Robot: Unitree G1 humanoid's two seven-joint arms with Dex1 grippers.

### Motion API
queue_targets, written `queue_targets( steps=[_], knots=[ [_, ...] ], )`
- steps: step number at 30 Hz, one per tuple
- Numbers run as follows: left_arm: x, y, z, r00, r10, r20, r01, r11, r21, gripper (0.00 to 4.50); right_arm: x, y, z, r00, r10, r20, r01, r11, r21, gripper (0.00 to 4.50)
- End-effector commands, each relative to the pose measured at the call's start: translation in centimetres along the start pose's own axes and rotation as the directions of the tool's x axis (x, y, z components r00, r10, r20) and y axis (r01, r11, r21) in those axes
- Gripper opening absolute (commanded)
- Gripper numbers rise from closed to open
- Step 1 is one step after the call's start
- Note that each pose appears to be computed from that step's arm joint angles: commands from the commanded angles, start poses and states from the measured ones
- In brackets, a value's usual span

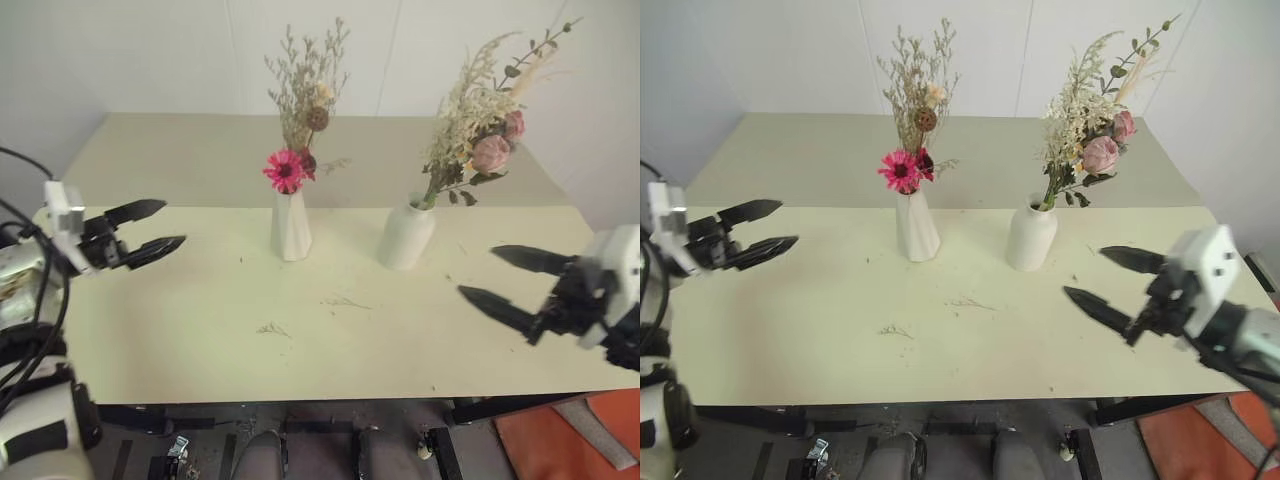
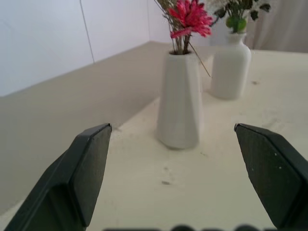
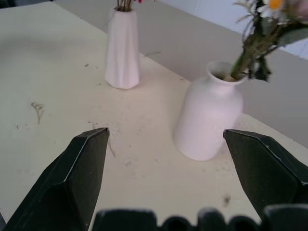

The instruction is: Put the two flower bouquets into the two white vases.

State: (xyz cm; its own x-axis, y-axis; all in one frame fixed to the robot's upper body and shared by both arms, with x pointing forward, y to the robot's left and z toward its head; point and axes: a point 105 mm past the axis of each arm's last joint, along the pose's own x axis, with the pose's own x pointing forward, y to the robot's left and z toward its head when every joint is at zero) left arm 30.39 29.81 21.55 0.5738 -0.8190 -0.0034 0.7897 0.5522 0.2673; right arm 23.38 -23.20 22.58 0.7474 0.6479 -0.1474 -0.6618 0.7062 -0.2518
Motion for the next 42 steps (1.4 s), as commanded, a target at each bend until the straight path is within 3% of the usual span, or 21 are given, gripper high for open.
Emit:
queue_targets(
  steps=[1,10,18,35,42],
  knots=[
    [-2.0,-1.7,4.1,1.0,-0.022,-0.002,0.022,0.993,0.113,4.46,-3.1,-2.8,-0.1,0.998,-0.028,-0.061,0.027,0.999,-0.019,4.5],
    [-2.1,-4.1,6.2,1.0,0.003,0.005,-0.004,0.989,0.147,4.46,-4.8,-6.5,-1.3,0.988,-0.026,-0.154,0.022,0.999,-0.03,4.5],
    [0.0,-5.8,5.2,0.997,-0.042,0.059,0.036,0.994,0.099,4.46,-4.4,-6.1,-1.4,0.985,-0.001,-0.172,-0.008,0.999,-0.05,4.5],
    [4.5,-4.9,4.6,0.979,-0.183,0.092,0.175,0.98,0.091,4.46,-6.6,-3.7,-1.8,0.973,-0.065,-0.221,0.056,0.997,-0.045,4.5],
    [4.7,-4.3,4.6,0.972,-0.206,0.113,0.197,0.977,0.083,4.46,-7.0,-3.4,-1.4,0.972,-0.087,-0.218,0.079,0.996,-0.046,4.5]
  ],
)
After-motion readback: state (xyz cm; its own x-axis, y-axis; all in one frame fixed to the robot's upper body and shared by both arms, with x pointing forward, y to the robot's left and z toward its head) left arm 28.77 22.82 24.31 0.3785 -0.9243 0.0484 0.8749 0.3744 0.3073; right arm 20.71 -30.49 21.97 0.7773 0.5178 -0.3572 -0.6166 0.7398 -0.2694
